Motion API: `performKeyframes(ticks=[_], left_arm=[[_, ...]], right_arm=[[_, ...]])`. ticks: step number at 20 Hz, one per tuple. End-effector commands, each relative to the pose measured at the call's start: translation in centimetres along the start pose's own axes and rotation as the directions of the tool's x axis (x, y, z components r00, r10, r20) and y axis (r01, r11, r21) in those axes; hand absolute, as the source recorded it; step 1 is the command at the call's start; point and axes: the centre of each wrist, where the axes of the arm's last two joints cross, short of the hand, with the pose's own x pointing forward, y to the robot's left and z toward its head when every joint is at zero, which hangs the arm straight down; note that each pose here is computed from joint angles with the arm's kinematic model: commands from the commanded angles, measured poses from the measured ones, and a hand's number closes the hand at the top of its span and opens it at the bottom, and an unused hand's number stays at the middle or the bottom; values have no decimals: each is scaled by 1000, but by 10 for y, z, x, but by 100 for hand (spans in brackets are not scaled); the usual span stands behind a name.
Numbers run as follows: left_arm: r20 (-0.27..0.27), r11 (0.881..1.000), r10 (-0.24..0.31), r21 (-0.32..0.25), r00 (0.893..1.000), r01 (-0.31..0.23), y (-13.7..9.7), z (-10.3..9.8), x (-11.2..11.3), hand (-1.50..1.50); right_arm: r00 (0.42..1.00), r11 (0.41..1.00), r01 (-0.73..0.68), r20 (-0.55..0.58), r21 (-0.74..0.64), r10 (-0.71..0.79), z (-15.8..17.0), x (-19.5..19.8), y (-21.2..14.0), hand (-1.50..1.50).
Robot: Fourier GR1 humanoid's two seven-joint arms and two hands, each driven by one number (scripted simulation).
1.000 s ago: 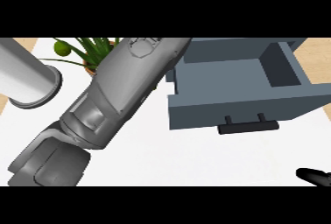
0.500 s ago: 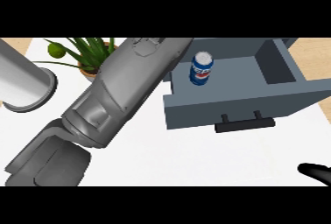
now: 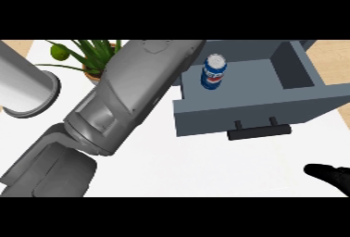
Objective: Pick up the can, place it into the drawer and close the drawer
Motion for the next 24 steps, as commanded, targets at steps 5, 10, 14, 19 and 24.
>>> performKeyframes(ticks=[5,10,14,19,24], left_arm=[[-1,997,73,13,997,-73,6,-2,-14,-150],[12,996,85,5,996,-85,5,-2,-12,-150],[20,997,72,14,997,-73,0,-1,4,-150],[29,999,49,4,998,-49,-2,0,8,-150],[12,998,64,-26,998,-64,12,-8,-1,-150]], right_arm=[[963,963,-258,95,74,251,-21,2,21,-150],[907,907,-411,137,89,398,-39,-17,36,-150],[849,838,-526,145,146,508,-56,-34,65,-150],[786,765,-618,156,180,598,-59,-75,86,-150],[722,699,-692,177,183,669,-85,-105,115,-150]])
